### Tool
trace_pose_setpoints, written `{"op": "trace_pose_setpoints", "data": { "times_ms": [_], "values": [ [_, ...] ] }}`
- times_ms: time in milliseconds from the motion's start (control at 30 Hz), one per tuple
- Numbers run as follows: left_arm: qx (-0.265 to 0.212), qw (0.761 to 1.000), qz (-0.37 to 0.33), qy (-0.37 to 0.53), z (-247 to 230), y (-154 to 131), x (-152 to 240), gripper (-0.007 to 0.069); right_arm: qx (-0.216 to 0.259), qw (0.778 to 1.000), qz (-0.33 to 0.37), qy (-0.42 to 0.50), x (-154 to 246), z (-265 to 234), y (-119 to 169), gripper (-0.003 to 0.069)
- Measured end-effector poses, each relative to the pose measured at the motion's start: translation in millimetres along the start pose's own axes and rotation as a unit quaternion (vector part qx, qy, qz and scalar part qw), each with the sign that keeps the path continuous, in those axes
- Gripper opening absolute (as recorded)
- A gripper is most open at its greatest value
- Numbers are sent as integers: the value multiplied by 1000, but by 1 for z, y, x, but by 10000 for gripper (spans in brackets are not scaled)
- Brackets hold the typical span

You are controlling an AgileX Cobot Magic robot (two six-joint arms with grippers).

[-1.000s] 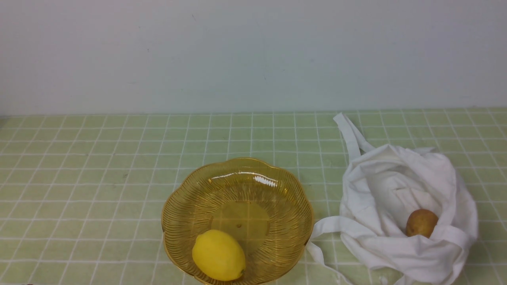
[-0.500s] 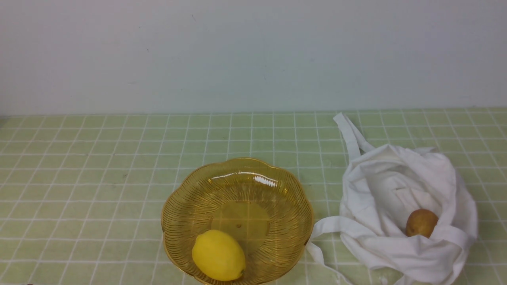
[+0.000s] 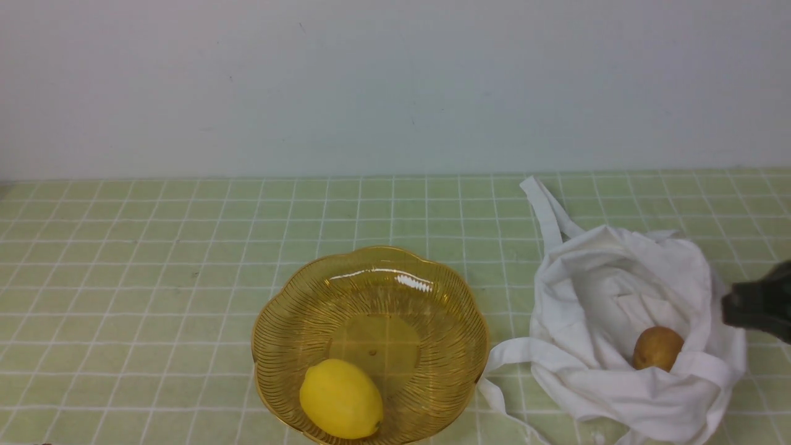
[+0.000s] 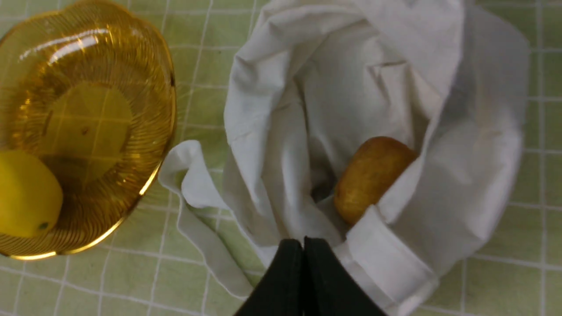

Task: Take the fruit out of the bag on the green coffee tablecloth and place them on the plate.
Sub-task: 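Reach for the kiwi in the white bag with the right gripper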

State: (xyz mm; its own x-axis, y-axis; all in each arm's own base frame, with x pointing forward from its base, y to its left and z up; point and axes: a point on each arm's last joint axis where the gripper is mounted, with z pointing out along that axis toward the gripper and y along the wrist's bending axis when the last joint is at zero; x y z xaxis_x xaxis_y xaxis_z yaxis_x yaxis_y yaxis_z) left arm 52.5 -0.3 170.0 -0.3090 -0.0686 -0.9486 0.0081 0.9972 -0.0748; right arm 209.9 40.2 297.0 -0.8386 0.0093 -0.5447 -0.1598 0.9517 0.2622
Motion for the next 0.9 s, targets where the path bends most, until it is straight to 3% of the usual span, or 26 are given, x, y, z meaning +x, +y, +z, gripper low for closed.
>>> {"op": "trace_pose_setpoints", "data": {
  "times_ms": [200, 533, 733, 900],
  "values": [
    [0, 1000, 0, 0, 0, 0, 0, -8, -36, 993, -30, 107, -46, 56, -5, -12],
    [0, 1000, 0, 0, 0, 0, 0, -8, -19, 989, -47, 137, -53, 75, -12, 6],
    [0, 1000, 0, 0, 0, 0, 0, -8, -6, 982, -121, 144, -48, 83, 11, 106],
    [0, 1000, 0, 0, 0, 0, 0, -8, 62, 964, -227, 125, -48, 95, 27, 273]
  ]
}}
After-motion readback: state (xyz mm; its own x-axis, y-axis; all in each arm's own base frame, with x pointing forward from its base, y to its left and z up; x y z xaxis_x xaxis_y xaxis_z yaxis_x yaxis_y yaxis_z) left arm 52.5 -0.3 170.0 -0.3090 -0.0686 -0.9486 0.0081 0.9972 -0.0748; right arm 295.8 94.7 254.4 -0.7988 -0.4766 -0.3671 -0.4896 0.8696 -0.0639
